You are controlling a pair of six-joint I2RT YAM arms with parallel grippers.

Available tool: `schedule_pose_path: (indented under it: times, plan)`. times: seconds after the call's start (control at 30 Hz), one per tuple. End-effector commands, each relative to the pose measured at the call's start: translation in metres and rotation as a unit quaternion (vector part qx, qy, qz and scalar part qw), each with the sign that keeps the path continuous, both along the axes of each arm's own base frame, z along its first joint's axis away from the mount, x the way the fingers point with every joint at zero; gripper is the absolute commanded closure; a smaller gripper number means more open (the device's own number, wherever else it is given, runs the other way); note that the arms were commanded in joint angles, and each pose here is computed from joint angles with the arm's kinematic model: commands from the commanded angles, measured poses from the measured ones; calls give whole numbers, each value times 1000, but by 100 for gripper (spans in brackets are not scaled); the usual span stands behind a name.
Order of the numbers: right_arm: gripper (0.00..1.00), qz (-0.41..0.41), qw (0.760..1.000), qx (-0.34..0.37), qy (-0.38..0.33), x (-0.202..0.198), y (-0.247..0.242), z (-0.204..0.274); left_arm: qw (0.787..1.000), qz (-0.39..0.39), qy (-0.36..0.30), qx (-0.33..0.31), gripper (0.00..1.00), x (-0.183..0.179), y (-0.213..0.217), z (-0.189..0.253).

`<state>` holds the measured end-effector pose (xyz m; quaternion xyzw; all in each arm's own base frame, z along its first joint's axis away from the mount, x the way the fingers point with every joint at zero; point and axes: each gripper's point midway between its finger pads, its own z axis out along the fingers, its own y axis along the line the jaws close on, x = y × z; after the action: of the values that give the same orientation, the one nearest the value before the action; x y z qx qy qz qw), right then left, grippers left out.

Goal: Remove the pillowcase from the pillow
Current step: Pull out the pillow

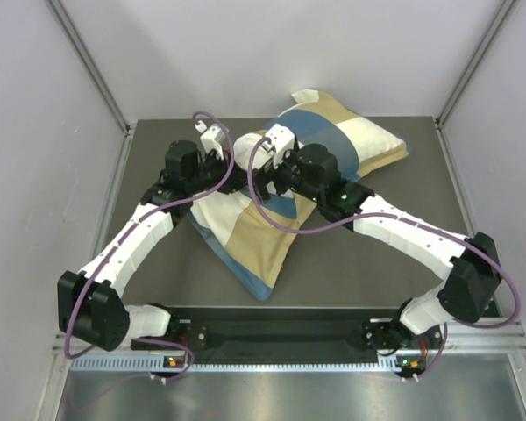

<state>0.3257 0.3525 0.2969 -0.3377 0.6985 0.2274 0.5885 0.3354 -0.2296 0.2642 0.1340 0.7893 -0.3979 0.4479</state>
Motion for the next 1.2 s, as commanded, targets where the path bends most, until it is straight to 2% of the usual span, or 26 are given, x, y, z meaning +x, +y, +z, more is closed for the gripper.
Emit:
schedule_pose_path:
  times: [0.0, 0.23, 0.33, 0.37, 0.4, 0.43, 0.47, 0.53, 0.57, 0.6, 0.73, 0.77, 0.87, 0.93, 1.0, 1.17]
  plan:
    - [0, 40, 998, 11, -38, 8, 13, 22, 994, -49, -93, -37, 100, -13, -10, 64]
    - [0, 21, 998, -56, -17, 28, 8, -21, 992, -61, -102, -36, 100, -15, -13, 73]
    - [8, 7, 996, -85, -8, 36, 4, -41, 992, -65, -107, -36, 100, -17, -13, 79]
    - [22, -4, 995, -96, -6, 41, 2, -48, 991, -67, -110, -37, 100, -19, -13, 81]
    - [41, -9, 994, -105, -3, 44, 1, -56, 990, -70, -113, -37, 100, -20, -13, 83]
    - [41, -11, 994, -105, -3, 44, 1, -55, 991, -70, -112, -36, 100, -21, -13, 82]
    - [69, -13, 994, -110, 1, 46, 1, -61, 991, -70, -111, -34, 100, -22, -12, 82]
    - [86, -17, 993, -116, 7, 49, 2, -67, 991, -67, -108, -30, 100, -23, -10, 80]
    - [100, -20, 993, -118, 9, 50, 2, -70, 992, -64, -107, -27, 100, -24, -9, 80]
    - [100, -29, 992, -121, 11, 53, 0, -72, 992, -60, -105, -24, 100, -23, -8, 79]
    - [100, -68, 991, -113, 19, 62, -5, -74, 994, -46, -96, -19, 65, -31, -1, 83]
    - [100, -79, 991, -110, 19, 65, -7, -73, 995, -39, -87, -19, 50, -34, 1, 83]
    - [100, -107, 989, -101, 18, 71, -11, -69, 997, 0, -77, -29, 36, -42, 12, 92]
    - [100, -108, 989, -95, 21, 72, -9, -68, 996, 32, -73, -43, 34, -45, 20, 98]
    - [100, -106, 990, -88, 22, 70, -6, -67, 996, 60, -33, -58, 33, -48, 25, 87]
    - [100, -98, 992, -70, 21, 63, -4, -63, 986, 142, 79, -46, 38, -39, 38, 19]
